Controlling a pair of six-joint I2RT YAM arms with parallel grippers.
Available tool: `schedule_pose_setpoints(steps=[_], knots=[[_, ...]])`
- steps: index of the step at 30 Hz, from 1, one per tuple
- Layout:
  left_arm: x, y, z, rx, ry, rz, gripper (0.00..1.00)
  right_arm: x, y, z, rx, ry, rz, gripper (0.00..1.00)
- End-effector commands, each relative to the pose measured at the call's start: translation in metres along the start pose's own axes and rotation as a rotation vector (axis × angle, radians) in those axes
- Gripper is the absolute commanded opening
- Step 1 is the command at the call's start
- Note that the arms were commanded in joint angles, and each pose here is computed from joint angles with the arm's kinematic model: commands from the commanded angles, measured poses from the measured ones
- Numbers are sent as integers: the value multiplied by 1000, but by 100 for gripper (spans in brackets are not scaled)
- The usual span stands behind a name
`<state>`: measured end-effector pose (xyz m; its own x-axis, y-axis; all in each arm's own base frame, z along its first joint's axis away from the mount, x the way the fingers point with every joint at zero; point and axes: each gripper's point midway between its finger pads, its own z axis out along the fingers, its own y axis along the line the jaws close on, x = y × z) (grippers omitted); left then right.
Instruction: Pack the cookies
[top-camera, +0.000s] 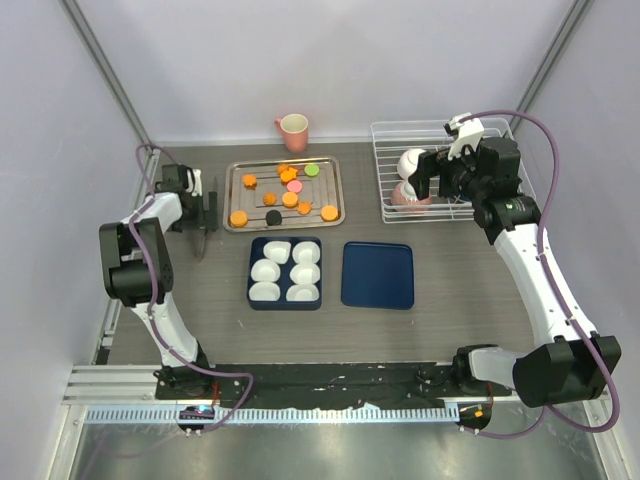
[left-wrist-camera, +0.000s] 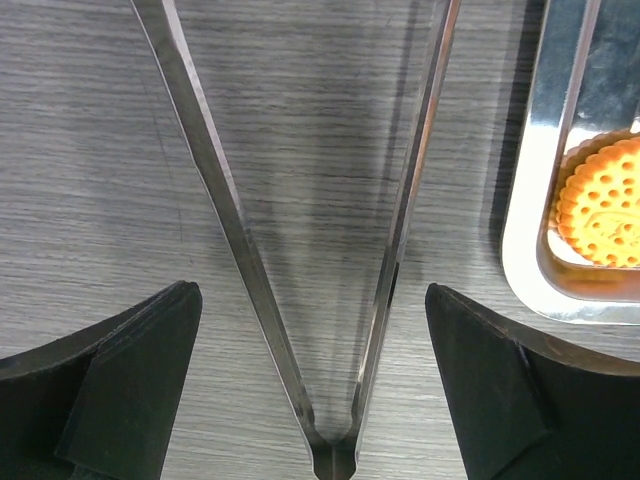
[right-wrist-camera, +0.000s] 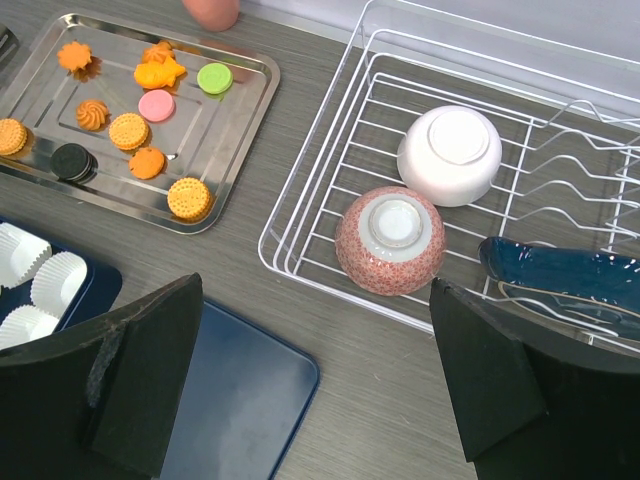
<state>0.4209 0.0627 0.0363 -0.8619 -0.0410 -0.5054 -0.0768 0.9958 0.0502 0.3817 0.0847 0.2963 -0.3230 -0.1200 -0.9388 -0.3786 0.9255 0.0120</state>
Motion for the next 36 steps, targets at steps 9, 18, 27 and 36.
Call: schedule_pose_setpoints(steps=[9, 18, 27, 36], knots=[[-8, 1, 9, 9, 12, -3, 96, -16, 2, -3, -5, -56, -20, 100], [-1, -9, 14, 73, 45, -10, 88, -16, 2, -4, -5, -58, -22, 100], [5, -9, 15, 120, 73, -50, 88, -15, 2, -4, -5, -58, -22, 100], [10, -5, 18, 101, 95, -49, 85, -15, 3, -4, -6, -58, -23, 100]])
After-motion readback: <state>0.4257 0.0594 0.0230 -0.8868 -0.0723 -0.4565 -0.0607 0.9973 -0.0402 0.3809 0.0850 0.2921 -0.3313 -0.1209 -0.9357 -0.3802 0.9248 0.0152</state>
